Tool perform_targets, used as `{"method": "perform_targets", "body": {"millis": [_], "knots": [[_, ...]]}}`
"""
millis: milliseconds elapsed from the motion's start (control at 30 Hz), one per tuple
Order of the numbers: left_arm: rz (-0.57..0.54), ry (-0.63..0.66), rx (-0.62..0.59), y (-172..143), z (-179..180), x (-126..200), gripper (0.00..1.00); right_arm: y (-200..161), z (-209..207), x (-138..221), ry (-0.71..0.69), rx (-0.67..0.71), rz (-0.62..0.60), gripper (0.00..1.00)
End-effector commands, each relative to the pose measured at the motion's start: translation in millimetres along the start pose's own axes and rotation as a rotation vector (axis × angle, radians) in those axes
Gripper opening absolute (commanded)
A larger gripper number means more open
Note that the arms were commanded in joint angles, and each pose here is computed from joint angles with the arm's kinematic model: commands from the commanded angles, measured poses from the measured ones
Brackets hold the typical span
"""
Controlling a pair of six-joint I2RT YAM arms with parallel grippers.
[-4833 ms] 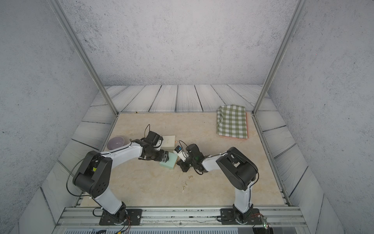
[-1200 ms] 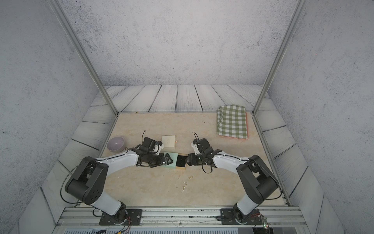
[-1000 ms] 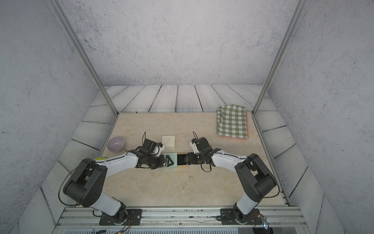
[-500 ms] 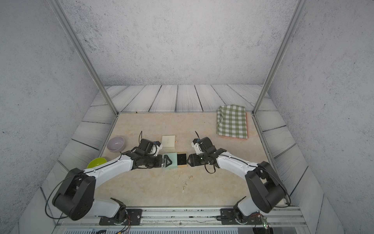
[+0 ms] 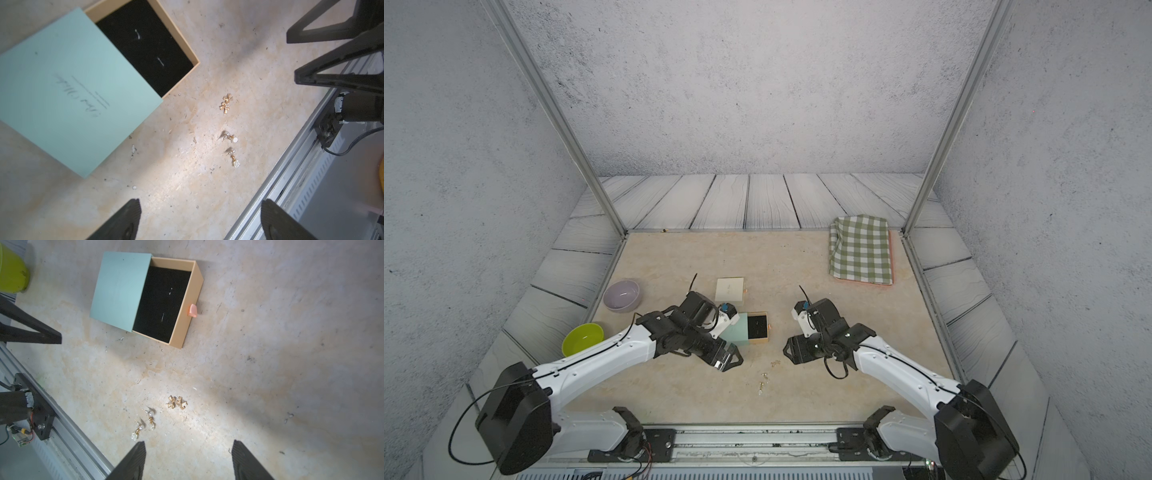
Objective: Place the earrings into the drawer-style jewelry box
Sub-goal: Pick up the earring from the center of the board.
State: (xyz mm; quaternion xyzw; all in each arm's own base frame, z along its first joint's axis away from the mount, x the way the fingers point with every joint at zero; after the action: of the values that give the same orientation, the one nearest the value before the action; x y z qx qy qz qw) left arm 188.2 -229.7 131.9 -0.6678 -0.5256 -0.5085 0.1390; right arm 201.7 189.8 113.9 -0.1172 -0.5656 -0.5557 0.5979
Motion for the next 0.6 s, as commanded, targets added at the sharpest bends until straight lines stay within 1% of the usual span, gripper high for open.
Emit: {"method": "perform_targets", "body": {"millis": [0, 133, 200, 267, 367, 400, 500, 567], "knots": [[0.070, -0.006, -0.096, -7.1, -2.9, 1.2, 0.94, -2.7, -6.6, 1.7, -0.049, -0.024, 0.023, 0.60], [0.046, -0.028, -0.094, -1.9, -5.1, -3.3, 0.94, -9.4, -9.9, -9.2, -0.067, -0.074, 0.090, 0.46], [0.035, -0.042, -0.083, 1.4, -6.9, -5.2, 0.94, -11.6, -5.3, -15.2, -0.049, -0.074, 0.112, 0.42], [0.033, -0.064, -0.073, 2.8, -9.5, -7.5, 0.94, -13.4, -0.6, -20.5, -0.020, -0.069, 0.117, 0.41], [0.044, -0.081, -0.076, 3.4, -17.3, -11.5, 0.91, -14.8, -2.1, -23.0, -0.023, -0.061, 0.117, 0.42], [0.047, -0.080, -0.085, 3.5, -22.0, -13.6, 0.90, -15.8, -2.9, -23.5, -0.026, -0.054, 0.118, 0.43], [0.034, -0.052, -0.119, 6.3, -37.5, -20.8, 0.88, -17.0, -11.8, -22.6, -0.084, -0.057, 0.106, 0.55], [0.012, -0.005, -0.145, 9.2, -44.7, -26.4, 0.84, -17.6, -17.5, -20.5, -0.122, -0.061, 0.087, 0.59]]}}
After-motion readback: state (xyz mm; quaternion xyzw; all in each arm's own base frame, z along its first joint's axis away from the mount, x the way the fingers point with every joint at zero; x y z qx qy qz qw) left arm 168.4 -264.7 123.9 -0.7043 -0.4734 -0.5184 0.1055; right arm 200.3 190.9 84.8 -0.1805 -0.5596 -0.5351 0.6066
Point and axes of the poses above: each gripper's point midway between its finger pads, its own x axis back along the fingers, its own z axis along the line the jaws close on, y = z × x, the point moved 3 cm from there along x, back along the fingers, and after that the axes turned 8 degrees about x, right-handed, at the moved point
